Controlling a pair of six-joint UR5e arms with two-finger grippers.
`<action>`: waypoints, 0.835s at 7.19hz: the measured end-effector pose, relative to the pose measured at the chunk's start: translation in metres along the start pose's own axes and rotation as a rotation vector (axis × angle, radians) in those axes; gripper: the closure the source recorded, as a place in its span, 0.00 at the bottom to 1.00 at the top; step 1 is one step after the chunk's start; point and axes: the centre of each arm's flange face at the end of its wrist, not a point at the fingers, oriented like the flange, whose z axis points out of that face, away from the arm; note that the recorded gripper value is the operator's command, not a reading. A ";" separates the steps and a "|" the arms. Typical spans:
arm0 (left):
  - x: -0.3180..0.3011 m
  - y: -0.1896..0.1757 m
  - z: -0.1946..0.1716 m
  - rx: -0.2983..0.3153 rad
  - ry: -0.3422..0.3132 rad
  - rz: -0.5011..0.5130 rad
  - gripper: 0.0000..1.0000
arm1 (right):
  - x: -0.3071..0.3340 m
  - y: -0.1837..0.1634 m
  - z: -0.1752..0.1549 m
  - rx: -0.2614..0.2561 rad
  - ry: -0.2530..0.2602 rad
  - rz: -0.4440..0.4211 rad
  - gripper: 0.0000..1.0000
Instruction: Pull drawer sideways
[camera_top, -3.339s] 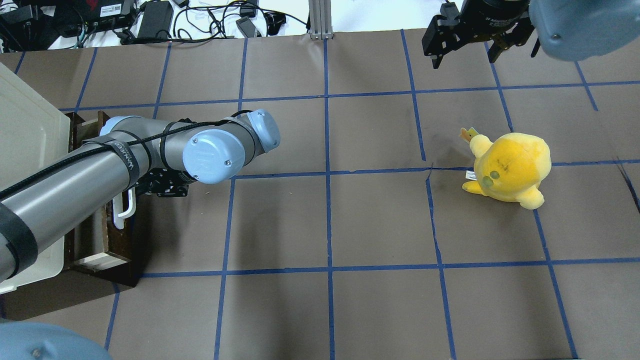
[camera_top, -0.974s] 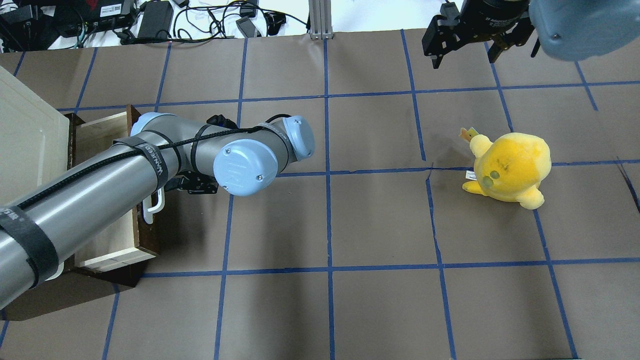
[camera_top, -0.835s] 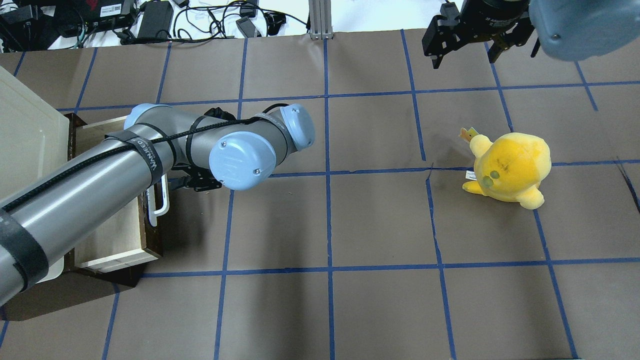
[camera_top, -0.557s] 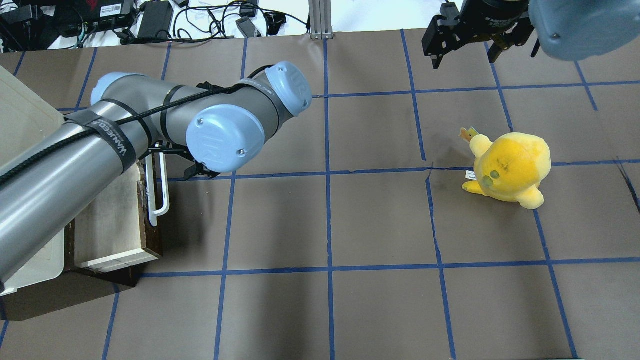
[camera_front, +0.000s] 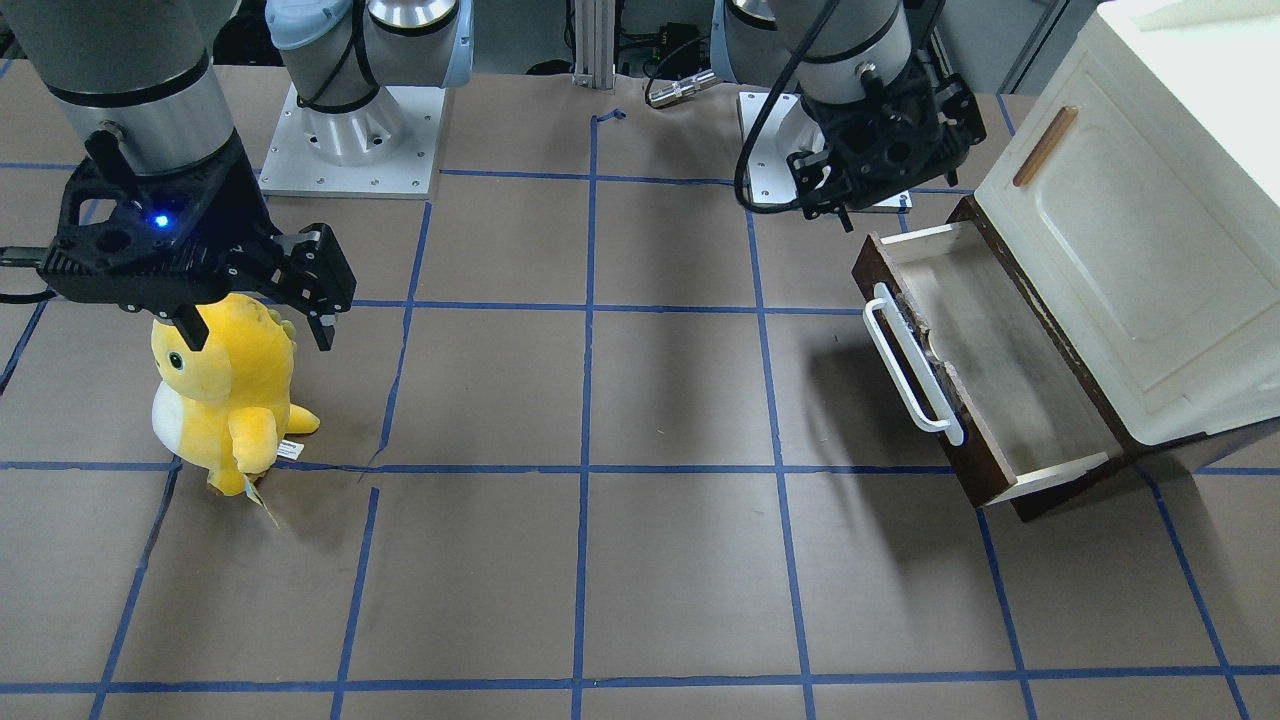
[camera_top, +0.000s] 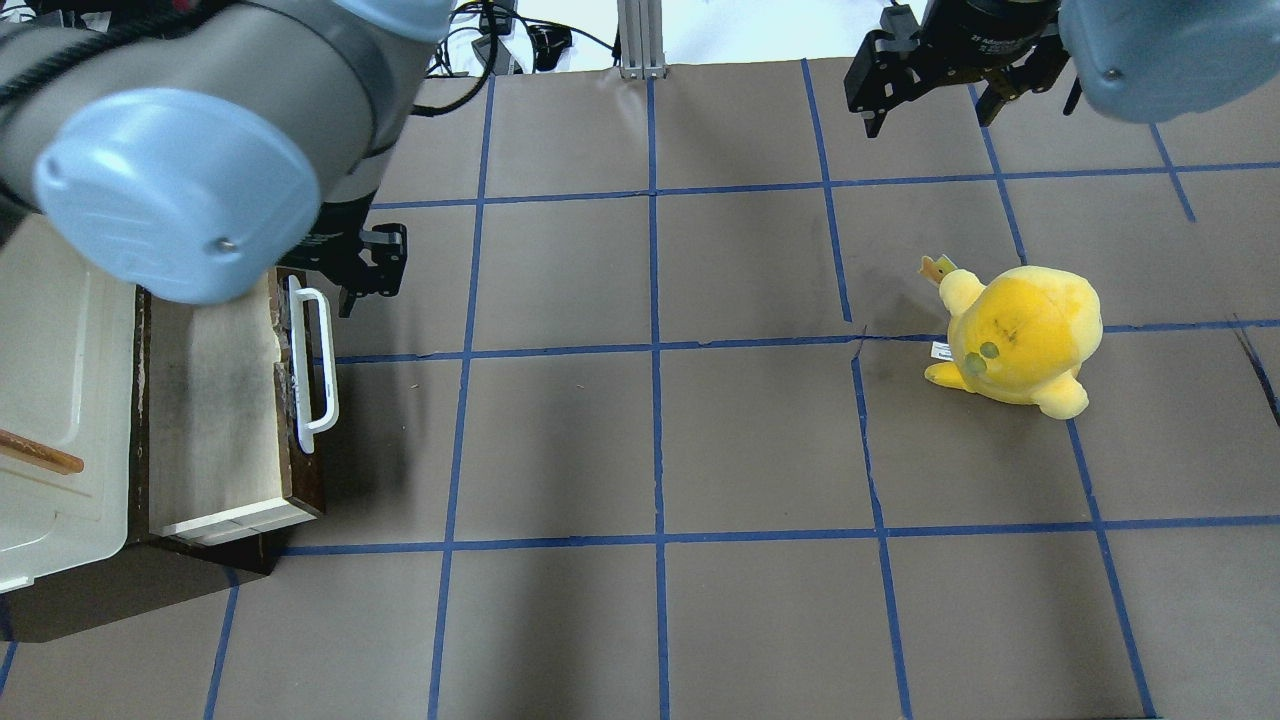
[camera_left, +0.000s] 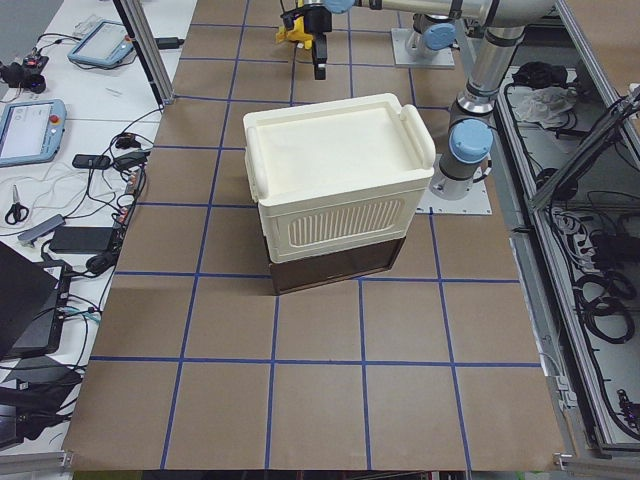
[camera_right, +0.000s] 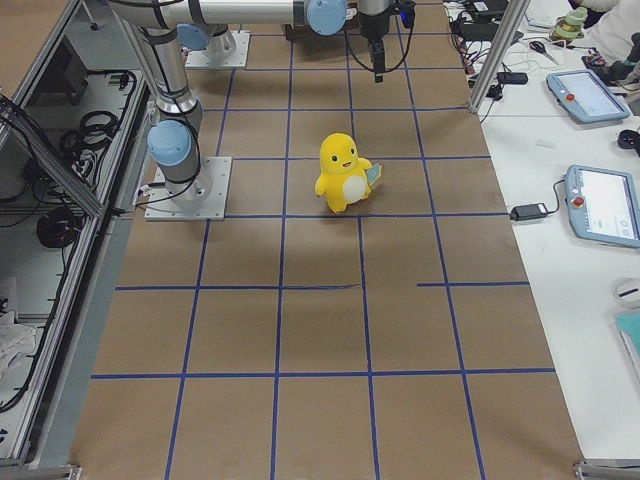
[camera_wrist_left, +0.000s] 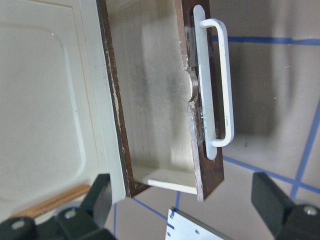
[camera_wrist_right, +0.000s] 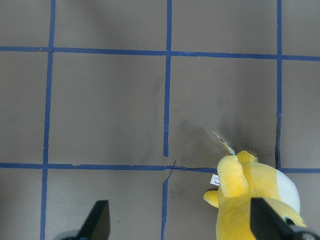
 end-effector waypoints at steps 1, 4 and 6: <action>-0.021 0.006 -0.013 -0.021 0.108 -0.041 0.00 | 0.000 0.000 0.000 0.000 0.000 0.000 0.00; -0.073 -0.001 -0.021 -0.066 0.282 -0.146 0.00 | 0.000 0.000 0.000 0.000 0.001 0.000 0.00; -0.089 -0.010 -0.019 -0.063 0.339 -0.107 0.00 | 0.000 0.000 0.000 0.000 0.001 0.000 0.00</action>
